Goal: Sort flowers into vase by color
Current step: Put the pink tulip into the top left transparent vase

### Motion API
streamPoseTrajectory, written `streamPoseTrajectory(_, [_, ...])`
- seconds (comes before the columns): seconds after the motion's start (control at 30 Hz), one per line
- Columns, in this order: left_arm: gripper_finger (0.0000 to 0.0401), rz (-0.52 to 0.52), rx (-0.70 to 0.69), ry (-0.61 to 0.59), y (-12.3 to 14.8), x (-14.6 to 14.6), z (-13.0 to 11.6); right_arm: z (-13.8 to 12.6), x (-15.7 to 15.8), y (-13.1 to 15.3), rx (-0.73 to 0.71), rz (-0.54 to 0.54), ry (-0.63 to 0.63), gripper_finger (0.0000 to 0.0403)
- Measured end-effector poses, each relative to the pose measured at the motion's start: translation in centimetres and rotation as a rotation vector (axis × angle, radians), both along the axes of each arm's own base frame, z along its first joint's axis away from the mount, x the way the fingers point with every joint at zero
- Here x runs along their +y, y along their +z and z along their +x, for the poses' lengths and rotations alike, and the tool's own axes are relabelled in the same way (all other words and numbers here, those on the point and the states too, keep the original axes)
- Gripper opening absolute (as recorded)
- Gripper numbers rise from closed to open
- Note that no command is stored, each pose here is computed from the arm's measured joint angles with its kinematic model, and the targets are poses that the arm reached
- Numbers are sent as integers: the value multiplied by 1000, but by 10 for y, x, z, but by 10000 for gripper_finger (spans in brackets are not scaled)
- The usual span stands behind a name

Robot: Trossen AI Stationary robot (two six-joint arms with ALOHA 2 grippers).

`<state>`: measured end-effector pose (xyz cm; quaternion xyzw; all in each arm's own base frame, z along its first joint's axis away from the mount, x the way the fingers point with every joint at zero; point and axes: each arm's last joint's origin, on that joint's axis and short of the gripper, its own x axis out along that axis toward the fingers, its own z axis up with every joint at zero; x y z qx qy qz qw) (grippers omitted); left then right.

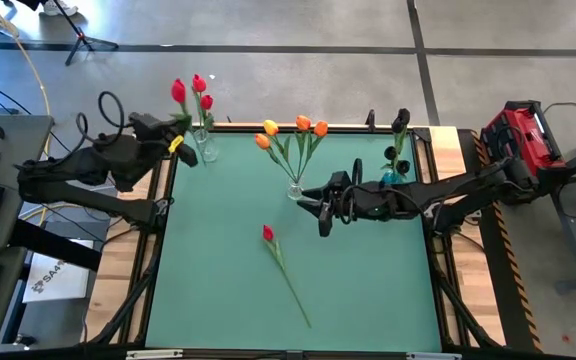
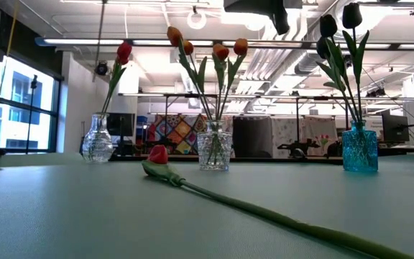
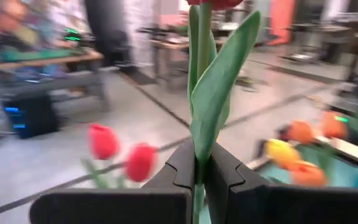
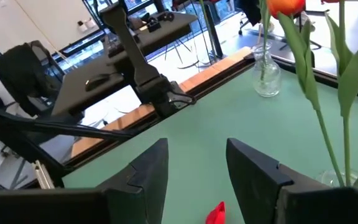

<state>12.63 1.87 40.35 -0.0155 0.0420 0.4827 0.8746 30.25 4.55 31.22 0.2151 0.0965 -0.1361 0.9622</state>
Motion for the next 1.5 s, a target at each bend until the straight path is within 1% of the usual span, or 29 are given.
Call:
streamPoseTrajectory(0.13, [1,29,5,126,-5,5,-7,0,0,0,-1,-2,-1,149])
streamPoseTrajectory(0.27, [1,27,20,192,-19,14,-13,0,-1,0,8,-20,2,149])
streamPoseTrajectory(0.43, [1,7,-22,153,-33,26,-17,0,-2,-1,22,-30,2,149])
streamPoseTrajectory(0.57, [1,28,-27,123,-41,35,-14,0,-6,-3,35,-23,21,149])
streamPoseTrajectory(0.7, [1,30,-8,132,-42,44,-14,0,-6,-3,36,-24,23,149])
streamPoseTrajectory(0.87, [0,78,-19,116,-36,55,-18,0,-6,-4,59,-42,28,149])
streamPoseTrajectory(0.97, [0,90,-34,130,-34,64,-22,0,-6,-5,65,-43,28,149])
streamPoseTrajectory(1.1, [0,78,-13,154,-37,77,-25,-1,-6,-6,75,-46,26,149])
streamPoseTrajectory(1.37, [0,84,-23,166,-39,104,-23,0,-12,-6,81,-68,6,149])
streamPoseTrajectory(1.5, [0,60,-22,187,-42,113,-23,0,-15,-6,81,-68,-3,149])
